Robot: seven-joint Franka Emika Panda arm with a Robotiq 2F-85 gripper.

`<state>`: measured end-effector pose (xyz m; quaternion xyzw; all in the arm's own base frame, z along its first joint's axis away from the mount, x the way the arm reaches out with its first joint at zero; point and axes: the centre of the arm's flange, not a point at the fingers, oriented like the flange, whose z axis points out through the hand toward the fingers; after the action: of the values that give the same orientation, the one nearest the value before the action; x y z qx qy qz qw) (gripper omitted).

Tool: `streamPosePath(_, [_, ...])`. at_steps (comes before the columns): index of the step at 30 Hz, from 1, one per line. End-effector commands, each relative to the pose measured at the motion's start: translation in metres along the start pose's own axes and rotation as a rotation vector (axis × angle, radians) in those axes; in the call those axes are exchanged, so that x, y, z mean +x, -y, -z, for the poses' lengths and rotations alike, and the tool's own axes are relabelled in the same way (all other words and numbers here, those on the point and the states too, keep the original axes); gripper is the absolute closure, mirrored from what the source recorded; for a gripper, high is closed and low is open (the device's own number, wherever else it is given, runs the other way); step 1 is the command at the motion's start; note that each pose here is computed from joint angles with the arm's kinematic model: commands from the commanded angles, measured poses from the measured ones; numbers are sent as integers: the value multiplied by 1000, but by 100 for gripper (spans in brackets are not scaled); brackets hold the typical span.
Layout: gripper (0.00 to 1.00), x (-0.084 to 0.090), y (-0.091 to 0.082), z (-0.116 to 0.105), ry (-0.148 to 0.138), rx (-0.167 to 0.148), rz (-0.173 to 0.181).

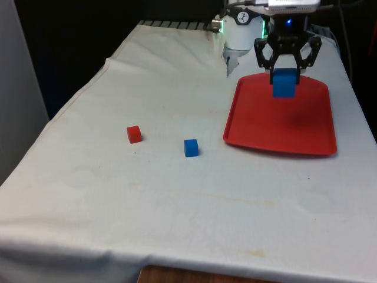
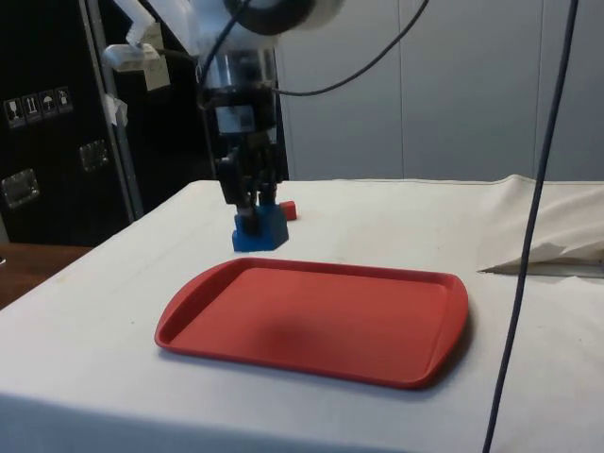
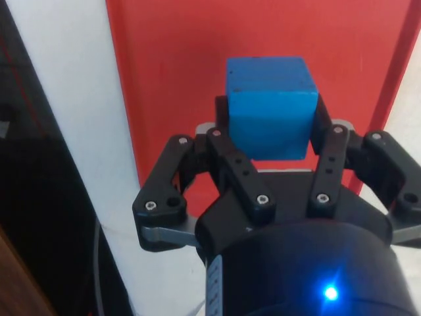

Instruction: Pick up the largest block and place it onto the tray.

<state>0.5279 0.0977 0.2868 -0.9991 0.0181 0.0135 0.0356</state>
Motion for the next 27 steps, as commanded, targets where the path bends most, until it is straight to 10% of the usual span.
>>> streamPosePath(1, [98, -3, -1, -1, -20, -1, 1])
streamPosePath(27, [98, -33, -7, -74, -97, -59, 15])
